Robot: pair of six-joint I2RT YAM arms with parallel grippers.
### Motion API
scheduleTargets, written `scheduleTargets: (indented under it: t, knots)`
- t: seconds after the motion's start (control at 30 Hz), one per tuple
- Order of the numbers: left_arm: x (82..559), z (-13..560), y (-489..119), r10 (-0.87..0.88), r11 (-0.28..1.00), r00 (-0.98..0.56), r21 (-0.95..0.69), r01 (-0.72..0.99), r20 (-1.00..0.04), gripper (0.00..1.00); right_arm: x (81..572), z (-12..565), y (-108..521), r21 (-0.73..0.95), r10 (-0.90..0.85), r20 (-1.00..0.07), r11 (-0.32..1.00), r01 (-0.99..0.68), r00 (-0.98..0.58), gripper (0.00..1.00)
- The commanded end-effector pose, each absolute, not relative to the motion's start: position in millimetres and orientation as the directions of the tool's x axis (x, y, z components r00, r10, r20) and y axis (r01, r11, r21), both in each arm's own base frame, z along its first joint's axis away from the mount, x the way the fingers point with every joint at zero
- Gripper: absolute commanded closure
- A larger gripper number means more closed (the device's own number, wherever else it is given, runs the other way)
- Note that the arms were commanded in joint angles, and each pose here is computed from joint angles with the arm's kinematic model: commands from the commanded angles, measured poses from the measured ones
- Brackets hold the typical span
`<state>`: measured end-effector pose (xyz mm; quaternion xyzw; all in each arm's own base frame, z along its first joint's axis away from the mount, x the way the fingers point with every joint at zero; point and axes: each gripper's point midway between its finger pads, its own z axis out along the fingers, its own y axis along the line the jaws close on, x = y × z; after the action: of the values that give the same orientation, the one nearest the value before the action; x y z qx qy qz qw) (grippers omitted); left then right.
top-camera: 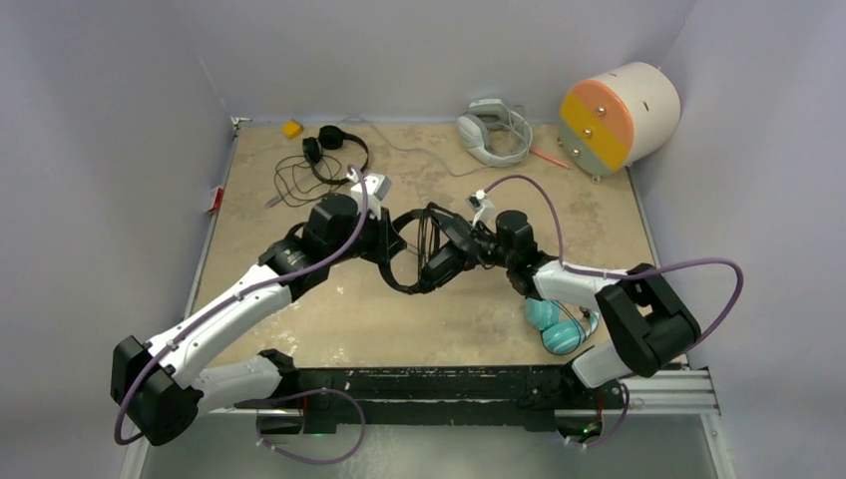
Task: Wrap the headphones
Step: Wrap the headphones cable around the headphones.
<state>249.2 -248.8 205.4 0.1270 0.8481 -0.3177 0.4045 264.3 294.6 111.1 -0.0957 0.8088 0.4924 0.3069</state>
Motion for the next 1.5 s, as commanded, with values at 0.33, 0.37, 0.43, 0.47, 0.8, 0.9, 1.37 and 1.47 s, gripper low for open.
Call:
scheduleTargets:
  t: [0.33, 0.37, 0.43, 0.47, 0.8, 0.9, 1.37, 1.47]
  knots:
    - [266.1, 322.6, -256.8, -0.088, 0.742, -0.534, -0.413, 0.528, -0.841, 1.00, 304.0, 216.6, 282.4, 0.528, 0.295, -0.848, 0.538, -0.657, -0.441, 0.29]
    - [266.5, 328.0, -256.8, -0.093, 0.741, -0.531, -0.414, 0.528, -0.842, 1.00, 304.6, 219.1, 279.9, 0.525, 0.304, -0.850, 0.546, -0.653, -0.429, 0.27]
    - [266.8, 335.7, -257.9, -0.100, 0.736, -0.526, -0.418, 0.532, -0.845, 1.00, 308.4, 224.6, 274.2, 0.519, 0.328, -0.854, 0.571, -0.636, -0.404, 0.24]
    - [266.9, 338.9, -258.0, -0.105, 0.735, -0.525, -0.422, 0.531, -0.845, 1.00, 309.5, 226.4, 272.4, 0.520, 0.335, -0.854, 0.578, -0.630, -0.398, 0.24]
    - [273.9, 364.5, -252.8, -0.160, 0.752, -0.491, -0.428, 0.502, -0.857, 1.00, 321.3, 221.9, 258.9, 0.560, 0.404, -0.827, 0.651, -0.512, -0.391, 0.43]
    - [275.9, 369.2, -251.3, -0.171, 0.758, -0.486, -0.429, 0.491, -0.857, 1.00, 322.7, 216.1, 259.6, 0.555, 0.387, -0.829, 0.663, -0.503, -0.404, 0.68]
    - [279.8, 379.6, -250.1, -0.198, 0.765, -0.484, -0.443, 0.467, -0.852, 1.00, 318.2, 224.8, 263.0, 0.541, 0.390, -0.840, 0.634, -0.552, -0.376, 0.24]
    - [278.8, 382.1, -252.0, -0.205, 0.757, -0.487, -0.453, 0.471, -0.849, 1.00, 329.2, 225.9, 261.5, 0.559, 0.410, -0.828, 0.657, -0.506, -0.382, 0.34]
